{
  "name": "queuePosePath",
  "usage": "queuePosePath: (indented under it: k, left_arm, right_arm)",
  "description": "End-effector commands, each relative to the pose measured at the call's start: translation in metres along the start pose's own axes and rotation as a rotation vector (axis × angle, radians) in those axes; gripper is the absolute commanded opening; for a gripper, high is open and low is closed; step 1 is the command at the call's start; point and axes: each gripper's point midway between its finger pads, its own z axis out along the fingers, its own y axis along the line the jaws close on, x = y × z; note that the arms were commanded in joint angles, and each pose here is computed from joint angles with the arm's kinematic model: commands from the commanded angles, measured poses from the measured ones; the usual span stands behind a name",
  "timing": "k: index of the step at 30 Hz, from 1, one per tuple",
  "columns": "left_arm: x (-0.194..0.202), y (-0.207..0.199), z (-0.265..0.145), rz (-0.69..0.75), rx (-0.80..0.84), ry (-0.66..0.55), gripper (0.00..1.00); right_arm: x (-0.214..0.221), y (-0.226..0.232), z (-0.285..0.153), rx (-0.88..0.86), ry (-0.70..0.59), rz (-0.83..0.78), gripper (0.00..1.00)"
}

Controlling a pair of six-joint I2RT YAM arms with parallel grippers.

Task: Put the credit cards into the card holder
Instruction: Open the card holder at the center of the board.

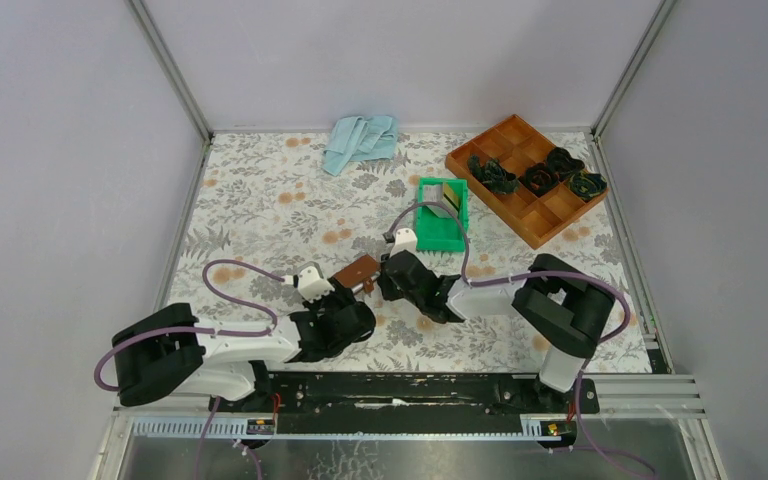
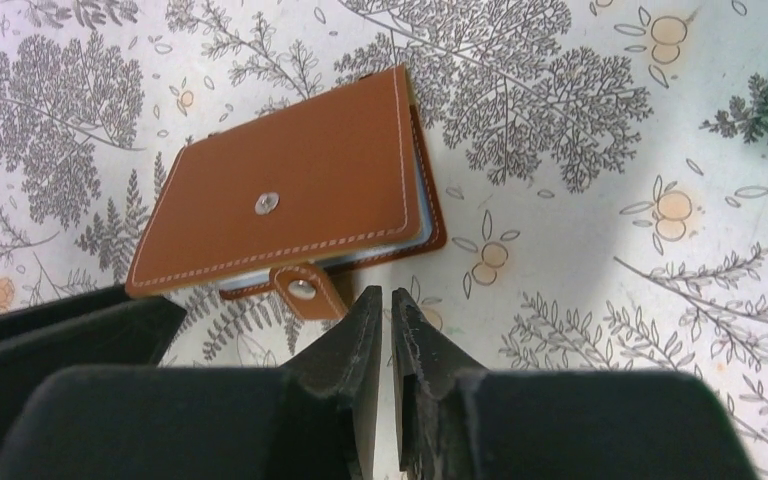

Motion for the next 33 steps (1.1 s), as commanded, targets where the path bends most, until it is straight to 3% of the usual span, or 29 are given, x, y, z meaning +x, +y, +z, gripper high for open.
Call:
queuePosePath:
  k: [1, 14, 22, 33]
  left_arm:
    - [-0.007, -0.007, 0.002, -0.03, 0.022, -0.027, 0.42]
    - [-0.001, -0.01, 0.004, -0.023, 0.038, -0.003, 0.42]
    - [0.0, -0.01, 0.005, -0.004, 0.044, 0.009, 0.51]
    - [-0.002, -0.001, 0.008, -0.012, 0.037, 0.011, 0.52]
  right_arm:
    - [-0.032, 0.018, 0.011, -0.074, -0.069, 0.031, 0.15]
    - [-0.04, 0.042, 0.018, -0.179, -0.078, 0.027, 0.18]
    - [-0.035, 0.056, 0.02, -0.248, -0.043, 0.034, 0.21]
    - [-0.025, 0.069, 0.011, -0.342, 0.008, 0.024, 0.22]
